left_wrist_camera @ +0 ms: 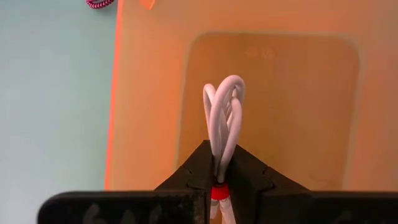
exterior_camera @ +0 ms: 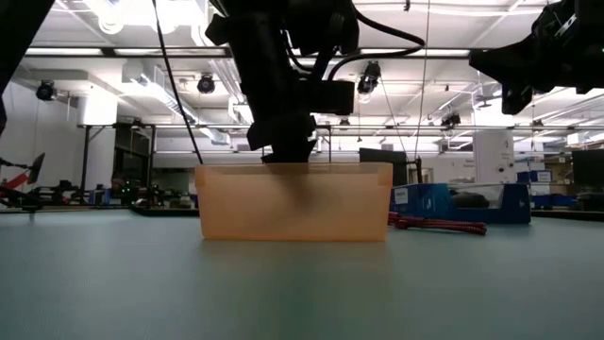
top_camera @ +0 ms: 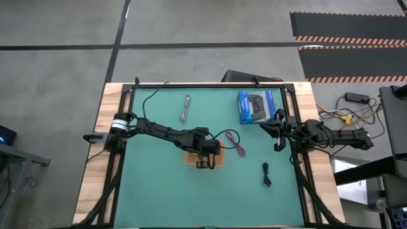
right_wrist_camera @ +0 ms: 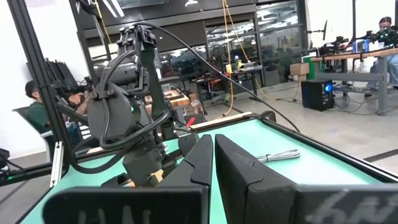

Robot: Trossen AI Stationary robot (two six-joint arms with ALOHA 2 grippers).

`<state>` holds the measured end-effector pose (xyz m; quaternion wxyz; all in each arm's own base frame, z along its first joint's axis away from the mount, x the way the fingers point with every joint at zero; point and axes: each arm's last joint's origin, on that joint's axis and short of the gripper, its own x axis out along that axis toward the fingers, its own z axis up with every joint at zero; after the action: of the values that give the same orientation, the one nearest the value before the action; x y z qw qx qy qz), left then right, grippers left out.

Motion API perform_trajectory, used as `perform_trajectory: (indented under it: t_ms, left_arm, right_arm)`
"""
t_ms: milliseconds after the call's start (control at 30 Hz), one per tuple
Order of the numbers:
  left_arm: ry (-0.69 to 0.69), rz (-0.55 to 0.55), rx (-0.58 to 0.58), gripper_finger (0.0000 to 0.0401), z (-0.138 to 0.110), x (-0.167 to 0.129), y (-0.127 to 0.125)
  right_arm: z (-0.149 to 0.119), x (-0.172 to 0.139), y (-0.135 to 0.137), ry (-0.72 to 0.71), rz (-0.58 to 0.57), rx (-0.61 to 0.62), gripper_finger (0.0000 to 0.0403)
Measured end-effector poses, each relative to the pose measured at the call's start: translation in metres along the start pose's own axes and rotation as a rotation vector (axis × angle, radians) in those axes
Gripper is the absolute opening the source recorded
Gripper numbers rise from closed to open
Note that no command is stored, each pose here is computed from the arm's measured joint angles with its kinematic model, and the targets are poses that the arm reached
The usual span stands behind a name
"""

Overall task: Pick and place USB-C Cables
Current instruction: Put the white charger cable into the orange bin

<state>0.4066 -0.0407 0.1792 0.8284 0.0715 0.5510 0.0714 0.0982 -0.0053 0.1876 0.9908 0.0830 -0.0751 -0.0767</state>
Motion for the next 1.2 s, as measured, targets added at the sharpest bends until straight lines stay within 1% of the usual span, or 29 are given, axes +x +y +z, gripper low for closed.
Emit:
perform_trajectory:
  t_ms: [500,600,900,1200]
  left_arm:
    - [-0.019,-0.001,-0.006,0.0019,0.0011,0.0009,-0.0003]
    - [-0.019,-0.001,-0.006,0.0029,0.0011,0.0009,-0.0003]
    - [-0.018,0.000,-0.008,0.0077,0.0011,0.0011,0.0005]
    - [-0.017,0.002,-0.013,0.0082,0.0012,0.0015,0.0023]
  right_arm:
    - [0.0000,0.0000,0.0000,0.000,0.000,0.000,0.0009]
    - [0.0000,0.0000,0.0000,0.000,0.000,0.000,0.0009]
    - [0.0000,0.0000,0.0000,0.000,0.000,0.000,0.0009]
    - [0.0000,0.0000,0.0000,0.000,0.000,0.000,0.0009]
